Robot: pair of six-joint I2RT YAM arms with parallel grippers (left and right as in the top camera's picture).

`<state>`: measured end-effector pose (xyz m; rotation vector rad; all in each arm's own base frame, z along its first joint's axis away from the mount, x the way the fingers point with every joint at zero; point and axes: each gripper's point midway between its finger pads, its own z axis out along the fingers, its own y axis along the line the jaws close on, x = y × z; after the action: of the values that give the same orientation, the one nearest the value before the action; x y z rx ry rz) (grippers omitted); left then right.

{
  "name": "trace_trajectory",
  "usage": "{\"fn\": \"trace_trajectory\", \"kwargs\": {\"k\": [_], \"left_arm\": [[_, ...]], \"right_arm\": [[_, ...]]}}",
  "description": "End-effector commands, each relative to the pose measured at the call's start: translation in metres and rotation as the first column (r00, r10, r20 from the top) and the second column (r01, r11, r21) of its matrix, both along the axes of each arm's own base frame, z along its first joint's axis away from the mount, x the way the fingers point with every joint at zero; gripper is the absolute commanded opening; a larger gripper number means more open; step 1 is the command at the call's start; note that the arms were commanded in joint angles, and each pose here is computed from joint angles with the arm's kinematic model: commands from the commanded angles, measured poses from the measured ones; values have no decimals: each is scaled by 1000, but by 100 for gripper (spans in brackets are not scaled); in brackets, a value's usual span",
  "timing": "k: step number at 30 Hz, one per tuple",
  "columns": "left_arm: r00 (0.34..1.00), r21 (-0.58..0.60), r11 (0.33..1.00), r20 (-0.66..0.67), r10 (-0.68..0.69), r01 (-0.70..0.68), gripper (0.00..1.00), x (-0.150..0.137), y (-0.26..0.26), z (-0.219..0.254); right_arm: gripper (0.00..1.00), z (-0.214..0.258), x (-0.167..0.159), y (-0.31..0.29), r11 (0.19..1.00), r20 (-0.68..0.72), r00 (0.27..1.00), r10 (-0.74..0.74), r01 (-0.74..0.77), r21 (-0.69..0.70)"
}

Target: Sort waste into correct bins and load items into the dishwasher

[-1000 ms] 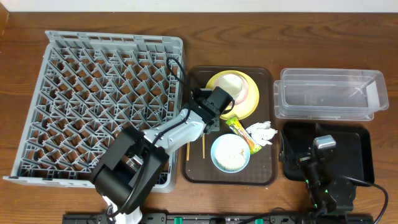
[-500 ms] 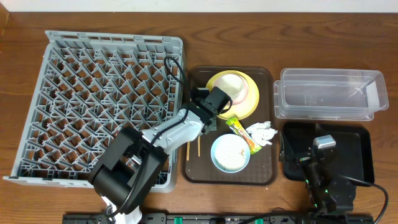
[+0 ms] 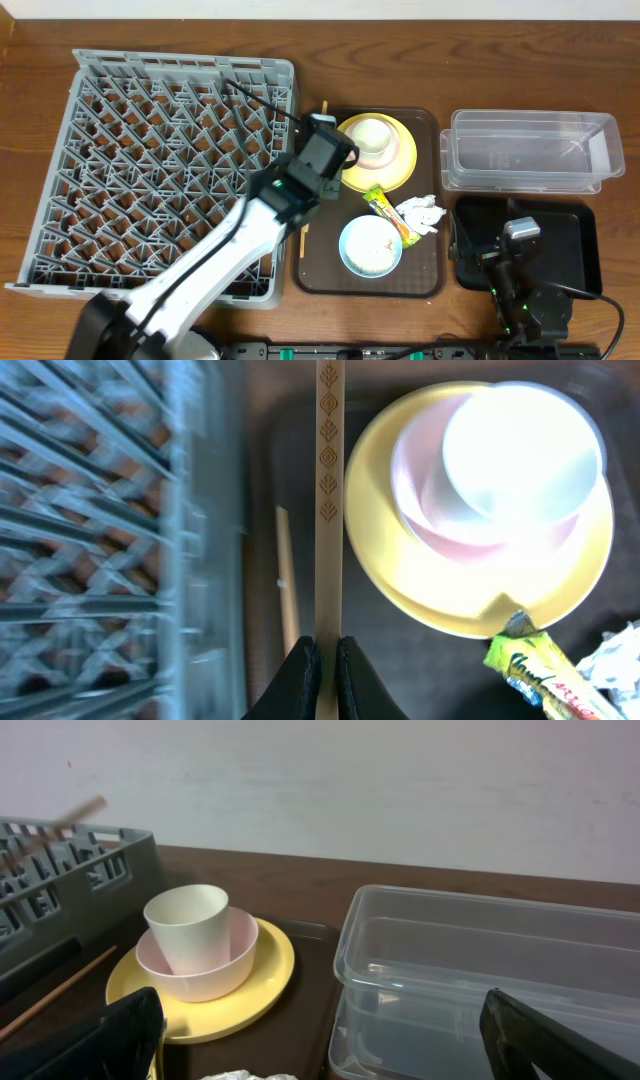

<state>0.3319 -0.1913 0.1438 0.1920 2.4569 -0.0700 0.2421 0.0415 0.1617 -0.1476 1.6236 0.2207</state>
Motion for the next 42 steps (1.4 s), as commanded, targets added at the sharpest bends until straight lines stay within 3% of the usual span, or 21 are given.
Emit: {"fn": "trace_trajectory", "kwargs": {"k": [1,8,21,22,24,29,33,38,42], "left_arm": [[995,135,990,93,23,-36,8,1,31,28],[995,253,962,24,95,-98,8,-8,69,13],[979,329,941,-159,131,-73,8,-9,83,-43],[978,330,941,-160,137,-78,13,-8,85,-43],[976,329,940,-158,147,-88,38,-7,88,-43],[980,315,945,-140,139,-89,39,-8,86,-34],[990,248,966,-99,104,-77,38,-14,73,-14],[990,44,996,-122,-67,73,39,-40,26,8],[958,-113,972,-180,-222,204,45,-66,-11,12]], "right_arm": [[99,0,0,0,1000,-1,1000,0,0,7],[99,0,0,0,1000,-1,1000,0,0,7],[99,0,0,0,1000,-2,1000,0,0,7],[99,0,0,0,1000,-1,1000,0,0,7],[99,0,0,0,1000,-1,1000,0,0,7],[99,0,0,0,1000,-1,1000,0,0,7],[99,0,0,0,1000,-1,1000,0,0,7],[99,0,0,0,1000,-1,1000,0,0,7],[99,0,0,0,1000,-1,1000,0,0,7]]}}
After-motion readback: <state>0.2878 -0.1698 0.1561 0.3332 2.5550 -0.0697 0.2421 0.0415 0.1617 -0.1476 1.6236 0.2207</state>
